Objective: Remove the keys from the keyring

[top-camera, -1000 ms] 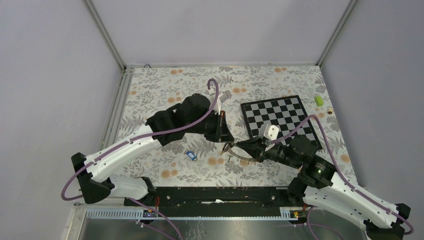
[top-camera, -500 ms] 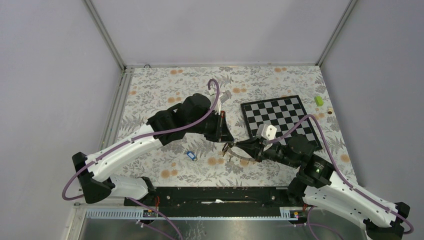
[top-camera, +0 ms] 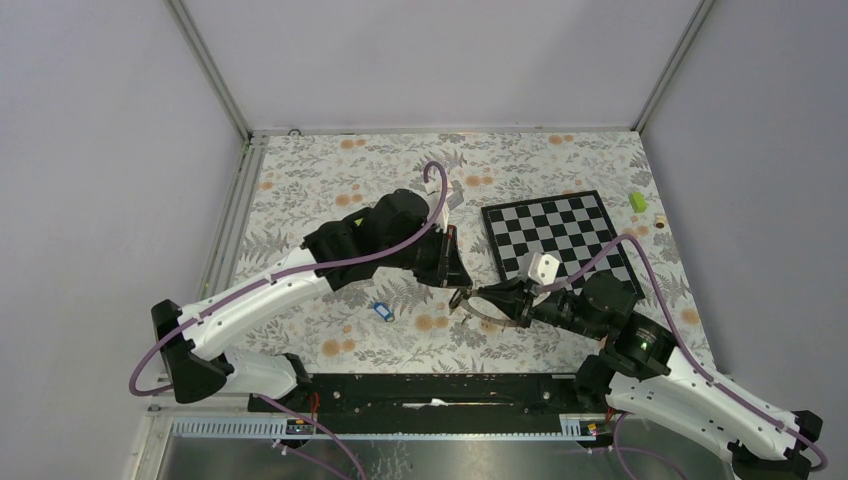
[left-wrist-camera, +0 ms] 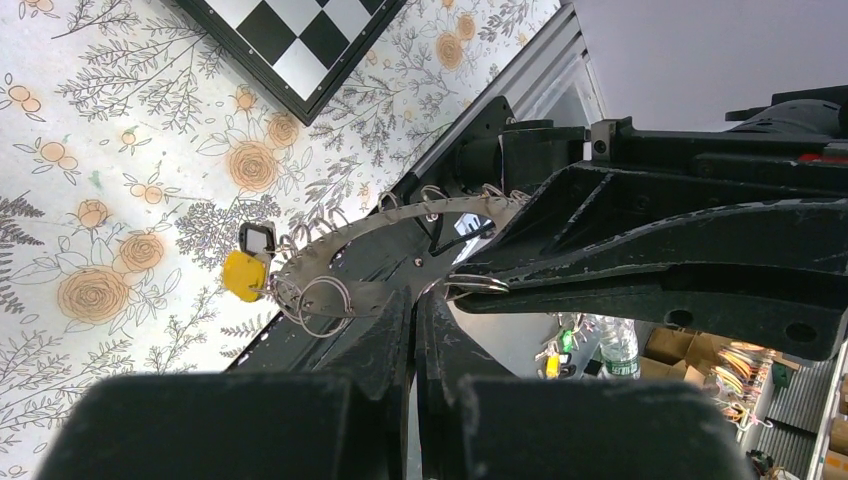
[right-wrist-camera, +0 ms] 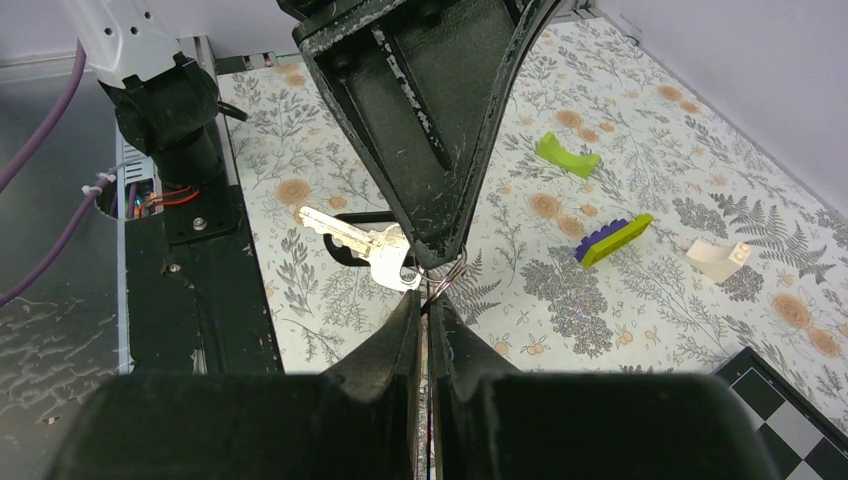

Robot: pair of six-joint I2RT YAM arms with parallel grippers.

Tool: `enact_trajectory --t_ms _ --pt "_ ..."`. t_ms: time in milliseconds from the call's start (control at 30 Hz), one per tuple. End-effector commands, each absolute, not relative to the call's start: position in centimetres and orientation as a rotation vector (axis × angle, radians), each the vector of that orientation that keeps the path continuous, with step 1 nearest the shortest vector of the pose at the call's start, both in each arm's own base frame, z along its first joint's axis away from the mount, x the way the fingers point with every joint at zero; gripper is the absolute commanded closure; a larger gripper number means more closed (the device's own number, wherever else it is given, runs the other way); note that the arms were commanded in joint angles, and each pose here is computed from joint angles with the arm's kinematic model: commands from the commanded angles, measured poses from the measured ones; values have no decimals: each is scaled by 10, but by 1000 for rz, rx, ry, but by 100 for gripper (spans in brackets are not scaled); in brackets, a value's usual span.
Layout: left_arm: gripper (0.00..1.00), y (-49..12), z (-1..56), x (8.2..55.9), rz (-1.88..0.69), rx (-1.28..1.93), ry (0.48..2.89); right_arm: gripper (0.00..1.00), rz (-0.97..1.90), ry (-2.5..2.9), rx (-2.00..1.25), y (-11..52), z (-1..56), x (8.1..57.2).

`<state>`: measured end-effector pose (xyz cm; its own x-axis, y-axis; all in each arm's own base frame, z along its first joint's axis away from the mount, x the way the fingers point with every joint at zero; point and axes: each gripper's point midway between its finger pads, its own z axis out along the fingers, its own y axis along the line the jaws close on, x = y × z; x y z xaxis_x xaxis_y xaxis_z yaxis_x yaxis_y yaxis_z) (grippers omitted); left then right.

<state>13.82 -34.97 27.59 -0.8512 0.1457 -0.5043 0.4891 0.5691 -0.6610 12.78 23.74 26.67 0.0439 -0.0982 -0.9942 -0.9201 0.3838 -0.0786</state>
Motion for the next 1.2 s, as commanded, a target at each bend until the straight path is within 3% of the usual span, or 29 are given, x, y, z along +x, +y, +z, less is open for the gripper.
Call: enact_trajectory --t_ms 0,433,1167 --pt "100 -343 265 149 -1098 484 2427 100 871 1186 -958 232 333 115" --pt "100 -342 269 148 -1110 483 2423 100 965 1234 -1095 243 311 96" --pt "100 -345 266 142 -1149 520 2418 100 947 1247 -1092 253 306 107"
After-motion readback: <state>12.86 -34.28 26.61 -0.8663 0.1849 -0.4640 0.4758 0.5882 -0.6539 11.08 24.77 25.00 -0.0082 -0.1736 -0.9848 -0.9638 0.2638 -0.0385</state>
